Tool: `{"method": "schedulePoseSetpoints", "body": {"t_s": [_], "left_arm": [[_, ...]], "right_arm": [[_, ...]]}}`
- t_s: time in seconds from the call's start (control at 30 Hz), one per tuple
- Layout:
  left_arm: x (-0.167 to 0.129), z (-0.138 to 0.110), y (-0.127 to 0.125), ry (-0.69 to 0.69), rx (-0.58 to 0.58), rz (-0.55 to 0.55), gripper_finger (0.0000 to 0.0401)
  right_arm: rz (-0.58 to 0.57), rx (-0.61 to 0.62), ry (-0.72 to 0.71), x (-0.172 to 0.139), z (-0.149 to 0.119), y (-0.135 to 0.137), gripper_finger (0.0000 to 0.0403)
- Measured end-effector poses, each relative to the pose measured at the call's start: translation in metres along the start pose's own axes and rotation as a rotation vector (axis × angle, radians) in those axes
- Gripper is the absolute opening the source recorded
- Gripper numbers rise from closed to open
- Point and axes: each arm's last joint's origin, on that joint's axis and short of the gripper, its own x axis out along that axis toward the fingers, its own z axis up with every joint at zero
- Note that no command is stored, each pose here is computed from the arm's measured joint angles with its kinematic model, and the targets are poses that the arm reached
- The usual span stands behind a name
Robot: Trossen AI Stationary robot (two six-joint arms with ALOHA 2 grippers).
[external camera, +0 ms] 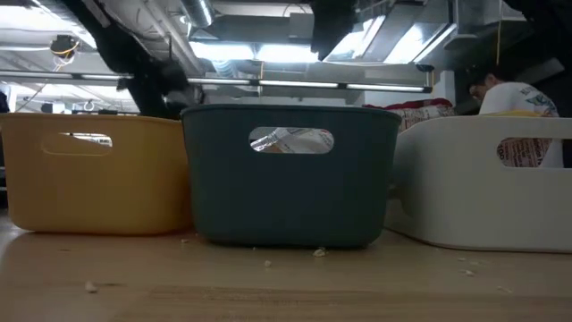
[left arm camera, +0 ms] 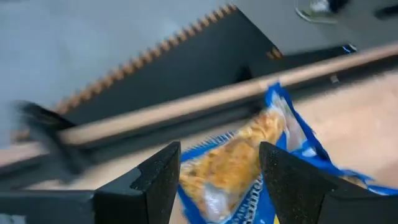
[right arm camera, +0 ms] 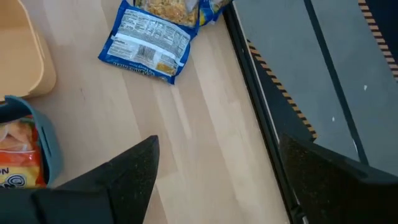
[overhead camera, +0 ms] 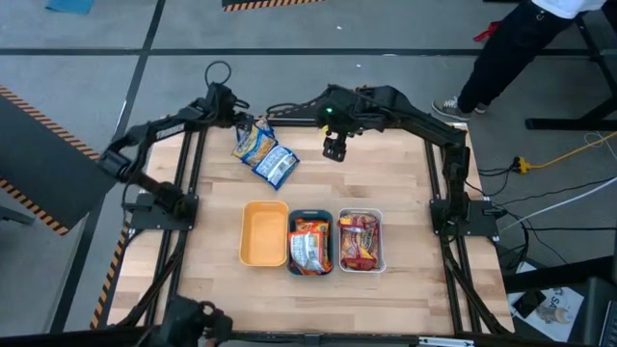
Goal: Sort Maruchan noodles
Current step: Put the top blue noodle pack into the yellow bin
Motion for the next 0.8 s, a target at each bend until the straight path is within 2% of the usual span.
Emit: {"method": "schedulePoseSetpoints", "body": {"t_s": [0.17, 0.37, 0.5, 0.63, 0.8], "left_arm": [[0.038, -0.013, 0.002, 0.122, -0.045, -0.134, 0.0212], [0.067, -0.036, -0.020, 0.295, -0.089, -0.323, 0.0212], [0.073, -0.046, -0.041, 0.356, -0.089, -0.473, 0.0212], [0.072, -0.047, -0.061, 0.345, -0.087, -0.592, 0.0212], [0.070, -0.043, -0.071, 0.336, -0.113, -0.711, 0.0212]], "right_arm": [[0.004, -0.001, 0.008, -0.002, -0.002, 0.000, 0.0314], [0.039, -0.004, 0.028, -0.002, -0.004, 0.001, 0.0314], [0.050, 0.002, 0.028, -0.002, -0.004, 0.001, 0.0314], [0.109, 0.003, 0.014, -0.001, -0.003, 0.003, 0.0314], [0.202, 0.005, -0.047, 0.021, 0.004, 0.010, 0.0314]]}}
